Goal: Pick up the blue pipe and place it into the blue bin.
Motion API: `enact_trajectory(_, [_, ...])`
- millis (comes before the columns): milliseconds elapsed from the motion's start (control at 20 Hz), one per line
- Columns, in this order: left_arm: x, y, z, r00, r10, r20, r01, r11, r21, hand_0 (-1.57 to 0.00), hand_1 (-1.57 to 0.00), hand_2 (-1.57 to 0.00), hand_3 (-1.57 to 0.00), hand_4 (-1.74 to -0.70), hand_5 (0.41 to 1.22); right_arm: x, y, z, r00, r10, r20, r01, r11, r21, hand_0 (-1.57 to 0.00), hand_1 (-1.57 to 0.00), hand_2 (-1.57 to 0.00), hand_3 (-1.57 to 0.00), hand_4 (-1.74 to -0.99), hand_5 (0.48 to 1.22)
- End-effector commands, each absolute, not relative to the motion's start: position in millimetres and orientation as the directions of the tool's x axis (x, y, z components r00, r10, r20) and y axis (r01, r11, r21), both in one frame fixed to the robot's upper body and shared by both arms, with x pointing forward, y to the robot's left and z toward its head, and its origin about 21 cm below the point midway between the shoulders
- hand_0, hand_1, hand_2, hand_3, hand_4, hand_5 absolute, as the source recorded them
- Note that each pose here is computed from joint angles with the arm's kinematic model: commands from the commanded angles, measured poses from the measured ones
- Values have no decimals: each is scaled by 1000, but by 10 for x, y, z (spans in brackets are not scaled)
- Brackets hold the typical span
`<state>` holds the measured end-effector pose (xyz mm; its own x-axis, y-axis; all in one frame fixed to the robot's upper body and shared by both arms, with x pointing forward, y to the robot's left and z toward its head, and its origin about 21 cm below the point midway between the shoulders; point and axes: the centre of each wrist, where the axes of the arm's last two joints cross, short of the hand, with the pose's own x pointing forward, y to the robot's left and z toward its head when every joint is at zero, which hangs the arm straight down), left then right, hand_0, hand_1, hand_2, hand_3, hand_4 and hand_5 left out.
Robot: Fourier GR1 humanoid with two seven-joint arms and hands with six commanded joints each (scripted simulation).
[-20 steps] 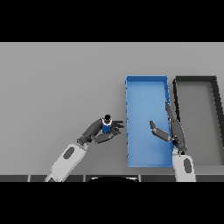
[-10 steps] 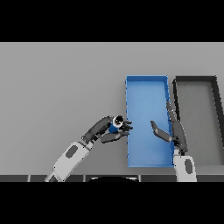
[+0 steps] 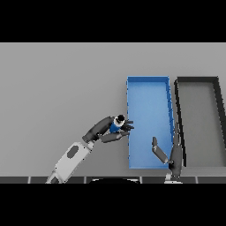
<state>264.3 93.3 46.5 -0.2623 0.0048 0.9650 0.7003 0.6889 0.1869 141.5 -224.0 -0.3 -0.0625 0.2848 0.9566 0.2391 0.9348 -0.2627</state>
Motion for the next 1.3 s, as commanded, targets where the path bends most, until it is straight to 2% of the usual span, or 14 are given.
enact_trajectory(0, [2648,908,470,-265,2,964,703,685,192,-1571,-1571,-1571,-1571,-1467,1221,1395,-2236,62,-133,227,965,214,957,-196,1,-2,-41,1,-1195,648])
enact_trajectory(100, [2608,907,456,-264,20,964,708,683,180,-1571,-1571,-1571,-1571,-1467,1221,1382,-2297,233,-207,84,975,101,993,-64,1,-22,-89,-1,-1202,624])
enact_trajectory(150, [2587,929,440,-259,20,966,711,681,177,-1571,-1571,-1571,-1571,-1467,1221,1416,-2336,352,-210,53,976,43,998,-45,1,-25,-106,-1,-1209,609])
enact_trajectory(250, [2595,930,457,-261,12,965,712,678,184,-1571,-1571,-1571,-1571,-1467,1221,1478,-2346,569,-205,10,979,-93,995,-30,1,-23,-118,-1,-1224,600])
enact_trajectory(400, [2553,881,480,-263,15,965,718,671,186,-1571,-1571,-1571,-1571,-1467,1221,1664,-2340,778,-134,17,991,-251,967,-50,1,-11,-106,0,-1247,568])
enact_trajectory(500, [2580,903,499,-270,-2,963,708,677,200,-1571,-1571,-1571,-1571,-1467,1221,1796,-2296,933,-144,56,988,-316,944,-99,1,-7,-99,0,-1261,560])
enact_trajectory(650, [2608,898,527,-276,-11,961,711,671,211,-1571,-1571,-1571,-1571,-1467,1221,1959,-2135,1138,-181,109,977,-410,895,-176,1,-3,-66,1,-1291,558])
enact_trajectory(800, [2631,907,498,-274,-11,962,709,674,210,-1571,-1571,-1571,-1571,-1467,1221,2085,-1952,1310,-236,113,965,-488,845,-218,1,-1,-42,1,-1302,559])
enact_trajectory(1000, [2672,925,486,-282,0,959,714,668,210,-1571,-1571,-1571,-1571,-1464,1221,2211,-1715,1509,-291,87,953,-580,776,-248,1,0,-46,1,-1268,555])
enact_trajectory(1250, [2685,927,494,-247,9,969,738,650,182,-1571,-1571,-1571,-1571,-1470,1221,2342,-1541,1717,-338,123,933,-619,717,-319,-11,-20,-71,1,-1209,534])
